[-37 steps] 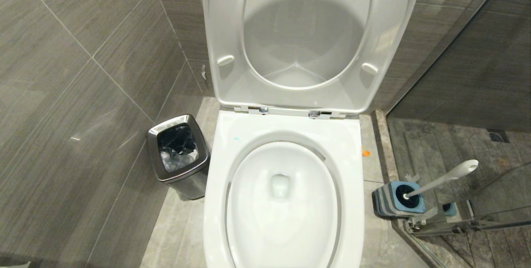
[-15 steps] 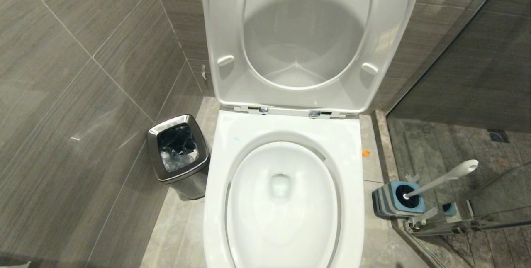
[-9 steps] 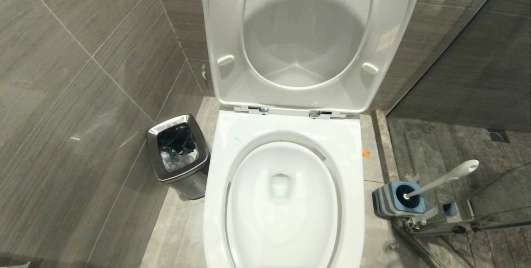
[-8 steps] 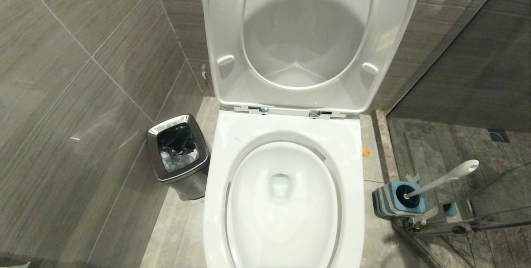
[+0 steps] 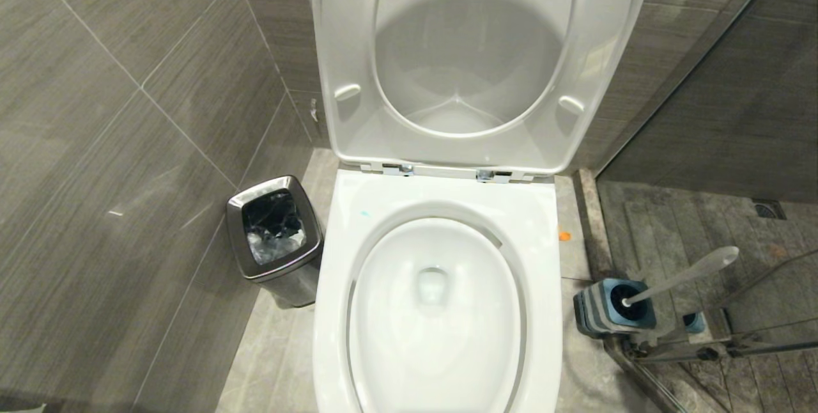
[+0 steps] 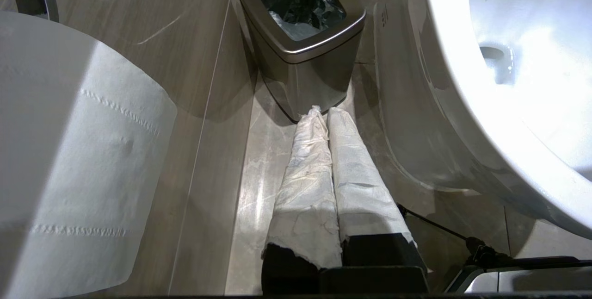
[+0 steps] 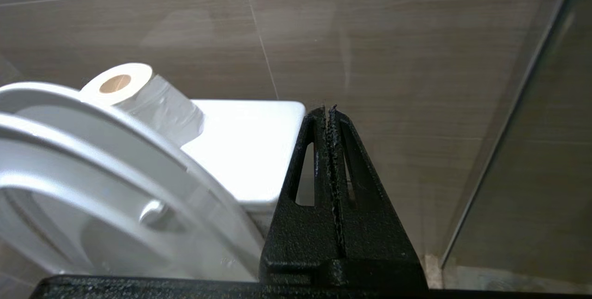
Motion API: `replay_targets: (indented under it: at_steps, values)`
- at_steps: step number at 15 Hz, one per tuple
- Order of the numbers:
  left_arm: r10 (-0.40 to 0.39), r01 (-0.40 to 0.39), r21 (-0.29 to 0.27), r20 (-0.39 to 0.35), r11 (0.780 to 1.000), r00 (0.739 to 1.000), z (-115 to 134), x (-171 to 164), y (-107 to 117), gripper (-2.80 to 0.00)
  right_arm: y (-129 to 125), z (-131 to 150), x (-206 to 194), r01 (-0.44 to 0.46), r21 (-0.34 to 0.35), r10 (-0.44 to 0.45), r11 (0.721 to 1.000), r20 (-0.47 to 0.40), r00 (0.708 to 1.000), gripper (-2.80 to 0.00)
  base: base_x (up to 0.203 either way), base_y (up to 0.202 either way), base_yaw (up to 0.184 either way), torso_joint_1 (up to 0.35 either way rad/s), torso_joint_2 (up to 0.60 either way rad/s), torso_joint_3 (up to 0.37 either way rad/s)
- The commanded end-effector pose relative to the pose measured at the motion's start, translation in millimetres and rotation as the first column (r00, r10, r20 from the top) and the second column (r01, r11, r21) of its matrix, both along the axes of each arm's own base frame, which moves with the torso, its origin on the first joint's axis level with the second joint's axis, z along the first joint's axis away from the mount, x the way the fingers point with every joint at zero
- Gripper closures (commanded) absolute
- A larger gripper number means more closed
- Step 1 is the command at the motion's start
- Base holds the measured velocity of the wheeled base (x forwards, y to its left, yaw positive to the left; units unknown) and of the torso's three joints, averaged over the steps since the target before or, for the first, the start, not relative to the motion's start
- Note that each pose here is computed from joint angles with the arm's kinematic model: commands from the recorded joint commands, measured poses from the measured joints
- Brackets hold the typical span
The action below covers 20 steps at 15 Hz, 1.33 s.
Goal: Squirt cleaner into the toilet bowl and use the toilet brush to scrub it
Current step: Close the toilet lid
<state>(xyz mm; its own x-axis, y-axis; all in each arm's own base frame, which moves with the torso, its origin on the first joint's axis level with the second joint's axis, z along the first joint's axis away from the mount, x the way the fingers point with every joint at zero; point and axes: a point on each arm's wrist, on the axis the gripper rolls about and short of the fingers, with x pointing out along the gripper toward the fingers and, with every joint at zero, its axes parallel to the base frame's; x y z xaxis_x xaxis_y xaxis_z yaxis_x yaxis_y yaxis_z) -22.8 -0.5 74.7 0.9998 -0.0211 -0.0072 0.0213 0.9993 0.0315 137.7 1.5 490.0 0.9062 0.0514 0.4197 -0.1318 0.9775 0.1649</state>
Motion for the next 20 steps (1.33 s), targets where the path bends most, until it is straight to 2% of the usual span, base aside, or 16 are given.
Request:
replay_targets:
  at_steps: [1,5,14,18,20]
  values:
    - [0.000,0.000,0.002,-0.002,1.000,1.000,0.0,0.1,0.0,0.00,0.3,-3.8,44.1,-0.007,0.002,0.007,1.000,-0.065,0.998,0.00,0.000,0.000,0.000,0.000,0.00,0.000]
    - [0.001,-0.001,-0.003,-0.002,1.000,1.000,0.0,0.1,0.0,0.00,0.7,-12.9,52.5,-0.012,0.002,0.012,1.000,-0.148,0.989,0.00,0.000,0.000,0.000,0.000,0.00,0.000]
    - [0.001,-0.001,-0.004,-0.002,1.000,1.000,0.0,0.1,0.1,0.00,1.6,-12.6,49.4,-0.021,0.008,0.021,1.000,-0.148,0.989,0.00,0.000,0.000,0.000,0.000,0.00,0.010]
    - [0.002,-0.002,-0.005,-0.004,1.000,1.000,-0.4,0.2,0.0,0.00,3.7,-10.5,44.5,-0.139,0.068,0.148,0.988,-0.142,0.979,0.00,0.000,0.000,0.000,0.008,0.00,0.165]
    - [0.001,-0.001,-0.004,-0.002,1.000,1.000,0.0,0.1,0.0,0.00,3.8,-11.4,46.8,-0.154,0.108,0.169,0.982,-0.147,0.975,0.00,0.000,0.000,0.000,0.003,0.00,0.158]
